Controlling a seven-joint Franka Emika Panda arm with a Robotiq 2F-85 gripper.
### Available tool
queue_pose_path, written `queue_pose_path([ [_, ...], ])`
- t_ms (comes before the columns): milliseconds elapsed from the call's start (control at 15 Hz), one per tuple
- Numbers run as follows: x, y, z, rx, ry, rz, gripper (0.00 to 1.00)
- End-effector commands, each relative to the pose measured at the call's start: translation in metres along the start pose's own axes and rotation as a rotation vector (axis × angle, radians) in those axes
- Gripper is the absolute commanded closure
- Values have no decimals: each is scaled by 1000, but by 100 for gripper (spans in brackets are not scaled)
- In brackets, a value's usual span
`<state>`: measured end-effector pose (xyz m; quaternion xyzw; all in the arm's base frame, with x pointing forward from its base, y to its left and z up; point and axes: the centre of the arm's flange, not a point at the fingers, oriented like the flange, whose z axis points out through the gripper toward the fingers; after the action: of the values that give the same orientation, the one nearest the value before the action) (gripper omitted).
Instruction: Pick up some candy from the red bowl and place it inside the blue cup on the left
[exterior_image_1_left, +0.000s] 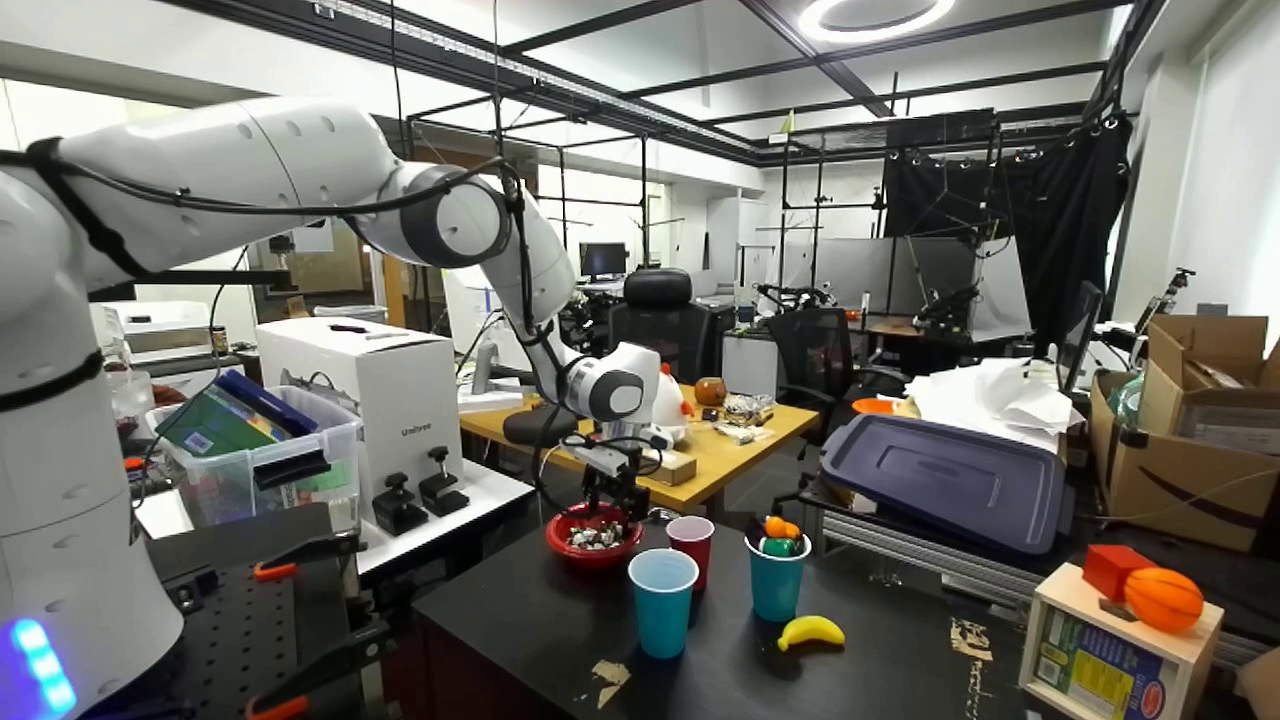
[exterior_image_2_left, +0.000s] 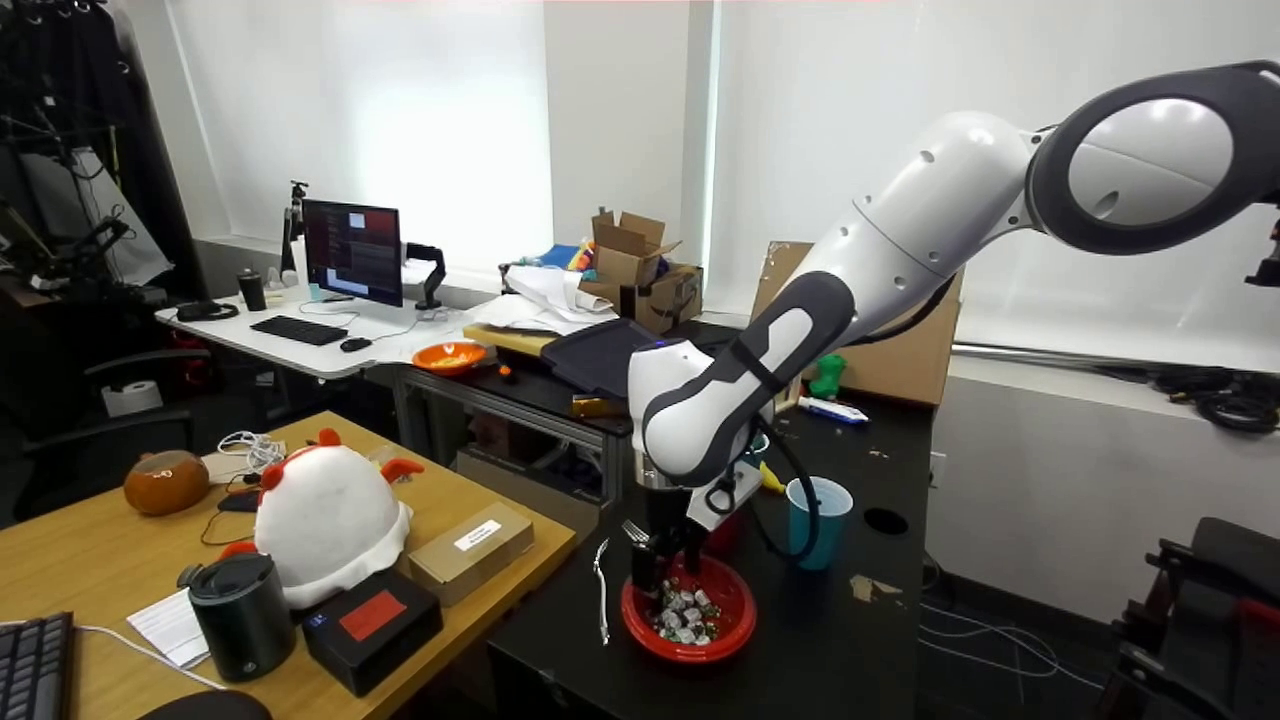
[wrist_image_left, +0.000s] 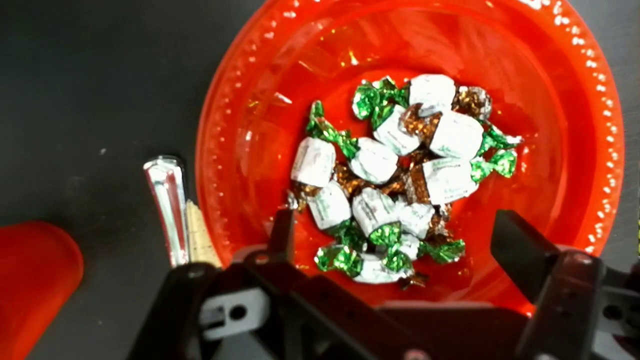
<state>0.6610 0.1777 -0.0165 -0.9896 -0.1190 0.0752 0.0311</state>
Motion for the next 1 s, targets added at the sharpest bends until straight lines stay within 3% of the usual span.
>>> queue_pose_path([
  [0,-9,-4,12,14,-9,-29,0],
  [333,-18,-31,37,27,-39,-64,0],
  [400,-19,-34,39,22,-40,-69,21],
  [933,-27,-32,26,-37,-45,-85,80],
])
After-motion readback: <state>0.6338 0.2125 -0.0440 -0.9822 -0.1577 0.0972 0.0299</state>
